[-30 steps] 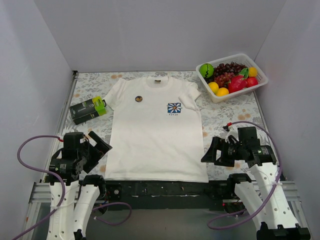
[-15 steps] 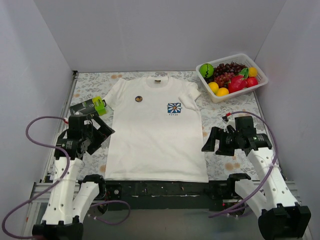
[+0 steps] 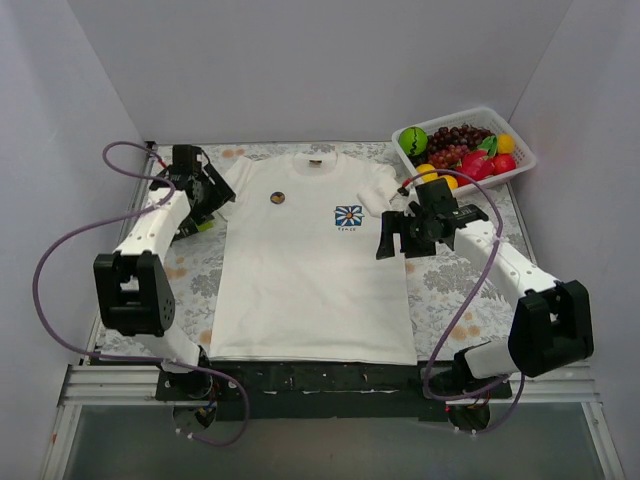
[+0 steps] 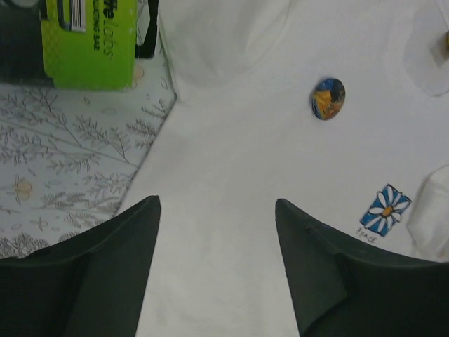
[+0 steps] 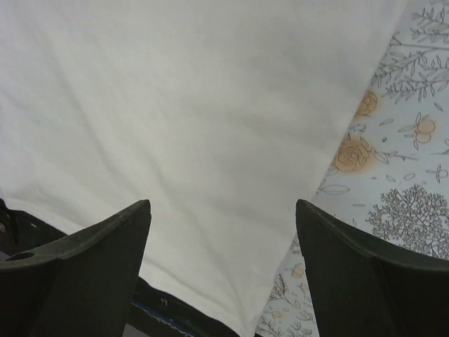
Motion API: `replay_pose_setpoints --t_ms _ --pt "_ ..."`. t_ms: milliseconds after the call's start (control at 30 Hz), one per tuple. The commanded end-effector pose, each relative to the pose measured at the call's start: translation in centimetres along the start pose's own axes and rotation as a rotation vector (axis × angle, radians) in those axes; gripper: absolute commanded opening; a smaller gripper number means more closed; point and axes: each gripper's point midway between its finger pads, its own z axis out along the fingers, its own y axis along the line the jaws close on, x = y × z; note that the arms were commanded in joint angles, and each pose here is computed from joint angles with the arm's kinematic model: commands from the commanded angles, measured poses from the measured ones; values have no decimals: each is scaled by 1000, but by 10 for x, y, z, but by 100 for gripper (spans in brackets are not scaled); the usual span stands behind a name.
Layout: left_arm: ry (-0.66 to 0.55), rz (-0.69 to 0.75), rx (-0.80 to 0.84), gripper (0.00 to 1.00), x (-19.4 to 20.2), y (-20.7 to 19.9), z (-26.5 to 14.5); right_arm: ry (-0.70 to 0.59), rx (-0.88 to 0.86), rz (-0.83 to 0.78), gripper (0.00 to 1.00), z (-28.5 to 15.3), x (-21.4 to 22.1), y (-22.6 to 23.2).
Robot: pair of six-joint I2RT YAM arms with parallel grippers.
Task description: Pin the brooch onto the clothing
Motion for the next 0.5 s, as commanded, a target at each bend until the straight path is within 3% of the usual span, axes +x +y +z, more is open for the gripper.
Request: replay_pose_setpoints --t_ms 0,100,200,467 --pt "-63 45 -105 56 -37 0 37 -116 -14 -52 91 5 -47 12" --pt "-15 63 -165 38 -37 5 66 -135 -11 -60 92 7 -61 14" --pt "41 79 -220 28 -28 14 88 -152 -5 -63 93 8 -72 15" --pt "20 122 -361 24 -37 39 94 -139 -20 -47 93 22 -79 16"
